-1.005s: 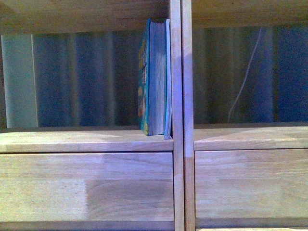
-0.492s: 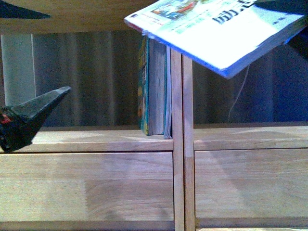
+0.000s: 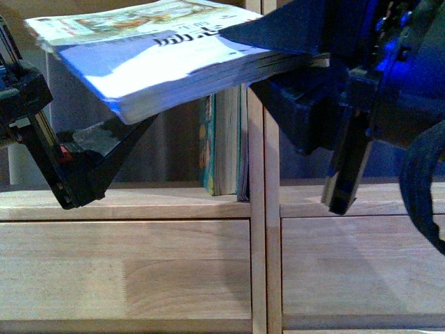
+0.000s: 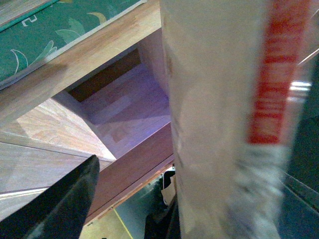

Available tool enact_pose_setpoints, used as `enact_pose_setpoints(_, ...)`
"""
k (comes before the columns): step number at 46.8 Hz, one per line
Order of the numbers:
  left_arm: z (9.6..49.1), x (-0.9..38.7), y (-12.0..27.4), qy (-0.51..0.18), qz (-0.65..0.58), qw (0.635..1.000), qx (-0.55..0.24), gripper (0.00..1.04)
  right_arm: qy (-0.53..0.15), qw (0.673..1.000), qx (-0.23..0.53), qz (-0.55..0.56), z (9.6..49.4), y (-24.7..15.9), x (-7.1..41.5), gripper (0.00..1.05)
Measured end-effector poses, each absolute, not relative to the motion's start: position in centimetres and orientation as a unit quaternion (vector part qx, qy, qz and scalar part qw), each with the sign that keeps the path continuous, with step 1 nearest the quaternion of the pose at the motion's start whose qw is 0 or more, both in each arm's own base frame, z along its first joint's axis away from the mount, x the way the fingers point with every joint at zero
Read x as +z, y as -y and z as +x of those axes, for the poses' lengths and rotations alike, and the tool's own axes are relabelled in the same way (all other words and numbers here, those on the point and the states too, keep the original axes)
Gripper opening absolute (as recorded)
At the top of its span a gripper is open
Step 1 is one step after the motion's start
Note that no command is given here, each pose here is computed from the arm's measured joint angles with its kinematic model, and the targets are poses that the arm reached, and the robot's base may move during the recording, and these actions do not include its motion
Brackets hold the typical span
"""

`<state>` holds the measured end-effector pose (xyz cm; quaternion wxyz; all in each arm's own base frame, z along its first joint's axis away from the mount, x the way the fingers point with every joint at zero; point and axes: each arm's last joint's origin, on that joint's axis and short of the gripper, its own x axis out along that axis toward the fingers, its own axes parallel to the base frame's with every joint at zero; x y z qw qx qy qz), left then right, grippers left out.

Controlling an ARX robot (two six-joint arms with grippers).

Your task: Organize books on shelf

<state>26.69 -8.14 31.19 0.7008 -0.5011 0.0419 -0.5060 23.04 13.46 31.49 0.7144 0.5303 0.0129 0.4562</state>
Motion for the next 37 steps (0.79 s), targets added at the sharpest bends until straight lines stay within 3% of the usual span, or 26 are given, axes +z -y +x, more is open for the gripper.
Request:
enact_pose_setpoints(7, 26.1, 31.3, 8.2, -0.025, -0.490, 0.706, -0.511, 0.67, -0.048, 0.691, 0.475, 0.542, 22.8, -14.6, 31.1, 0.07)
enact_pose_setpoints(20, 25.1, 32.2, 8.0, 0.005, -0.470, 0.709, -0.525, 0.30, -0.057, 0.678, 0.489, 0.546, 22.1, -15.7, 31.1, 0.08)
enact_pose_setpoints(26, 25.0, 32.2, 7.9, 0.004, -0.463, 0.717, -0.522, 0.17, -0.067, 0.676, 0.498, 0.539, 21.9, -15.9, 31.0, 0.23)
enact_pose_setpoints(37, 25.4, 32.0, 7.4, 0.017, -0.454, 0.754, -0.476, 0.17, -0.077, 0.682, 0.500, 0.528, 21.5, -15.2, 30.1, 0.55)
